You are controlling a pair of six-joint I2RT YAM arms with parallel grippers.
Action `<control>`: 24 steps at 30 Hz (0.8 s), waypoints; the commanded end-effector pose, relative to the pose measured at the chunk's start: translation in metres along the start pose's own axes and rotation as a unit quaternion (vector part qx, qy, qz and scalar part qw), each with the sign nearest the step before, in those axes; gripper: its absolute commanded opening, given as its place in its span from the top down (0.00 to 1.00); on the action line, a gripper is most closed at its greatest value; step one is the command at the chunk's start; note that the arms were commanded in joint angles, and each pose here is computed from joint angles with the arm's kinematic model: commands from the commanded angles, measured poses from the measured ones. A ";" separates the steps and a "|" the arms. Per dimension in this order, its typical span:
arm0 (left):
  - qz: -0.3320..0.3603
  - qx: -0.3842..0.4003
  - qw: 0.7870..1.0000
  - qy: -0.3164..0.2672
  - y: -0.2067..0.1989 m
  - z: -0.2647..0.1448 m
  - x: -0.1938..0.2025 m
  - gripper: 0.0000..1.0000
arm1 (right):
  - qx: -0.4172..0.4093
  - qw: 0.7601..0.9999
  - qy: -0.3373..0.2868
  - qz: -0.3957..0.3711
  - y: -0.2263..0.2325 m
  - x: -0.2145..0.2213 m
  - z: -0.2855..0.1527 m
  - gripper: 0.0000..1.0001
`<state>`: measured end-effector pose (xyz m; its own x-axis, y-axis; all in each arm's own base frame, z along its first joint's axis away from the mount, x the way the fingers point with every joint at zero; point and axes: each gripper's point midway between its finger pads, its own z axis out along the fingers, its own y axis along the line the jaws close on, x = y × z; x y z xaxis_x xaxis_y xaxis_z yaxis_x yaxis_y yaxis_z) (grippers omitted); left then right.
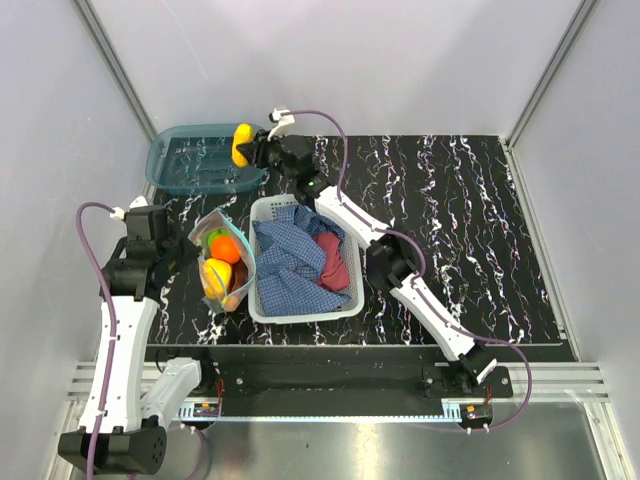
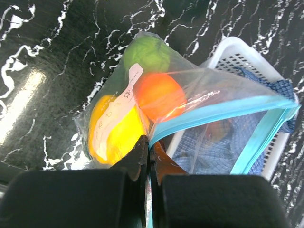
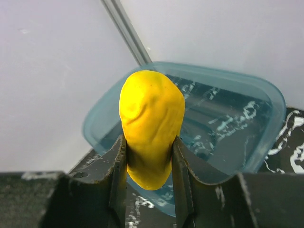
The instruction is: Open the zip-top bag and remove the fake food
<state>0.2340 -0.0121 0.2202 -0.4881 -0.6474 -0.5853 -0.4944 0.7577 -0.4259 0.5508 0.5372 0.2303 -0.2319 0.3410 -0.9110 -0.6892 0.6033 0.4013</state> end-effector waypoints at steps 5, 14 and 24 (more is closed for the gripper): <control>-0.024 0.055 0.998 -0.034 -0.026 -0.029 -0.022 1.00 | -0.012 0.995 -0.078 -0.053 0.002 -0.002 0.009 0.61; -0.011 0.046 0.999 -0.026 -0.024 -0.019 -0.020 1.00 | -0.015 0.997 -0.055 -0.052 0.024 -0.038 0.001 0.06; 0.024 0.050 0.998 -0.017 -0.016 -0.010 -0.007 1.00 | -0.055 0.978 0.180 0.092 0.097 -0.065 -0.092 0.05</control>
<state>0.2315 -0.0167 0.2291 -0.4970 -0.6390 -0.5871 -0.4648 0.7673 -0.4417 0.5082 0.5276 0.2042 -0.4737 0.1491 -0.8680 -0.6363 0.6235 0.4543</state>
